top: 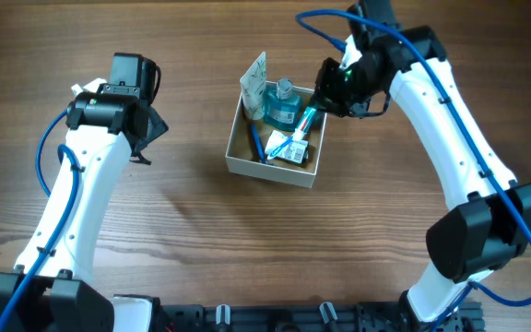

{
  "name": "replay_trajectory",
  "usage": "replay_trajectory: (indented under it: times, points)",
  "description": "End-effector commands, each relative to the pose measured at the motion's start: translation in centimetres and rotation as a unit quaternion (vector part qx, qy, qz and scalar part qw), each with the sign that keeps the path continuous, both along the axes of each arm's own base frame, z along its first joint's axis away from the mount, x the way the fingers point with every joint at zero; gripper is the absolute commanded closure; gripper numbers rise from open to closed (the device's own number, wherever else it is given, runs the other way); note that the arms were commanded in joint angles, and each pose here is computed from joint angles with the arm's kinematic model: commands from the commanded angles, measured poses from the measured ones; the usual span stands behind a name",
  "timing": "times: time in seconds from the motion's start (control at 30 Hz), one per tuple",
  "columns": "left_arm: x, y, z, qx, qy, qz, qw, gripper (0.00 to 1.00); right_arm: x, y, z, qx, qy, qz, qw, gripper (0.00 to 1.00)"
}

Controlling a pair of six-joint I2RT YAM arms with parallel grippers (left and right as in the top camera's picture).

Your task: Pack container

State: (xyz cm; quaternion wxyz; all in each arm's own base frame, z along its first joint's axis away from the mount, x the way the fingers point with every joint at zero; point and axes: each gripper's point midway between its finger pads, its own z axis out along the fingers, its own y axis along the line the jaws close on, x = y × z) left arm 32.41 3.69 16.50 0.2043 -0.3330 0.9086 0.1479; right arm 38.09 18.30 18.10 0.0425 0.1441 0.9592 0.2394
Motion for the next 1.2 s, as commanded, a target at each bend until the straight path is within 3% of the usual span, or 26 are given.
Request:
replay_trajectory:
  times: [0.0, 0.3, 0.53, 0.63, 0.7, 0.77, 1.17]
  points:
    - [-0.1, 0.4, -0.2, 0.006, 0.001, 0.012, 1.000, 0.00, -0.2, -0.4, -0.4, -0.013, 0.002, 0.001, 1.000, 0.85]
    - [-0.1, 0.4, -0.2, 0.006, 0.001, 0.012, 1.000, 0.00, -0.2, -0.4, -0.4, -0.012, 0.006, -0.006, 1.000, 0.62]
    - [-0.1, 0.4, -0.2, 0.006, 0.001, 0.012, 1.000, 0.00, 0.4, -1.8, -0.8, -0.047, 0.001, -0.035, 0.998, 0.57]
    - [-0.1, 0.4, -0.2, 0.006, 0.001, 0.012, 1.000, 0.00, 1.0, -3.2, -1.0, -0.065, -0.005, -0.052, 0.997, 0.40]
    - [-0.1, 0.4, -0.2, 0.006, 0.001, 0.012, 1.000, 0.00, 1.6, -4.9, -1.1, -0.075, -0.007, -0.071, 0.995, 0.13]
    - [-0.1, 0.4, -0.2, 0.006, 0.001, 0.012, 1.000, 0.00, 2.2, -7.0, -1.1, -0.080, -0.007, -0.090, 0.993, 0.02]
    - [-0.1, 0.4, -0.2, 0.006, 0.001, 0.012, 1.000, 0.00, 3.8, -22.9, -1.2, -0.130, -0.022, -0.218, 0.967, 0.00]
